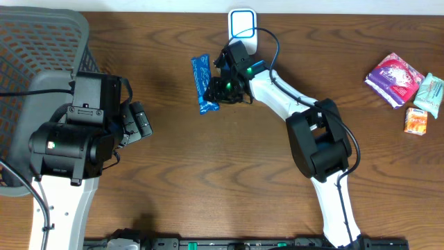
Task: Scan the item barcode
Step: 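Reach the right gripper left and grasp the blue Oreo pack, then drag the Oreo pack right and set it down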
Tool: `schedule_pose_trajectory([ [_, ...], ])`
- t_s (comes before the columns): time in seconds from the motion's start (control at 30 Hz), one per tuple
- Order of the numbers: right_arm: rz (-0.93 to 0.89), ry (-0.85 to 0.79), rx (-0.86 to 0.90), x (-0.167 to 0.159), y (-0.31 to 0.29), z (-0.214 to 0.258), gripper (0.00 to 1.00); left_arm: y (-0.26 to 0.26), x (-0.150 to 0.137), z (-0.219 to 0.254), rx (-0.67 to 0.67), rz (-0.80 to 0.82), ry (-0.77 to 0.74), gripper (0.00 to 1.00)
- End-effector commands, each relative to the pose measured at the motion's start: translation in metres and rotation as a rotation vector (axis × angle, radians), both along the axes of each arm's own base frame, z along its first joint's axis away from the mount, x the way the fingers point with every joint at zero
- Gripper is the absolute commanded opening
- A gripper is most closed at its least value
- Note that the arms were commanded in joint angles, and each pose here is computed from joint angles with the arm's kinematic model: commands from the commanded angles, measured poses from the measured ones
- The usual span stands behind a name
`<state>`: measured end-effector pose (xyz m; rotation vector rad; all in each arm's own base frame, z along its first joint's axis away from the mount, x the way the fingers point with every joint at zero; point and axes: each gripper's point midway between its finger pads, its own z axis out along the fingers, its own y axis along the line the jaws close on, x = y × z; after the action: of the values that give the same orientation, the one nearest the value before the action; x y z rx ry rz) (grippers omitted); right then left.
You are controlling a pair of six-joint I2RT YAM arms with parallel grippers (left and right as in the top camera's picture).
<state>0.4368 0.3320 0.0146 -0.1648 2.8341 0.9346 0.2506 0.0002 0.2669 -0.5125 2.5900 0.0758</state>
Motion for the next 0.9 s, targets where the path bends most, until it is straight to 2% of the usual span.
schedule_pose_trajectory([
  [0.0, -0.005, 0.063, -0.038, -0.016, -0.002, -0.022, 0.06, 0.003, 0.000, 0.003, 0.012, 0.005, -0.005, 0.98],
  [0.03, -0.005, 0.069, -0.041, -0.017, -0.002, -0.023, 0.01, 0.003, 0.000, 0.003, 0.012, 0.005, -0.005, 0.98],
  [0.27, 0.031, 0.009, -0.112, -0.017, -0.014, -0.008, 0.01, 0.003, 0.000, 0.003, 0.012, 0.005, -0.005, 0.98],
  [0.47, -0.011, -0.178, -0.435, -0.015, -0.060, 0.041, 0.01, 0.003, 0.000, 0.003, 0.012, 0.005, -0.005, 0.98],
  [0.63, -0.053, -0.307, -0.673, -0.026, -0.090, 0.087, 0.01, 0.003, 0.000, 0.003, 0.012, 0.005, -0.005, 0.98],
  [0.77, -0.053, -0.352, -0.859, -0.039, -0.107, 0.094, 0.01, 0.003, 0.000, 0.003, 0.012, 0.005, -0.005, 0.98],
  [0.87, -0.124, -0.391, -1.036, -0.048, -0.127, 0.096, 0.01, 0.003, 0.000, 0.003, 0.012, 0.005, -0.005, 0.98],
])
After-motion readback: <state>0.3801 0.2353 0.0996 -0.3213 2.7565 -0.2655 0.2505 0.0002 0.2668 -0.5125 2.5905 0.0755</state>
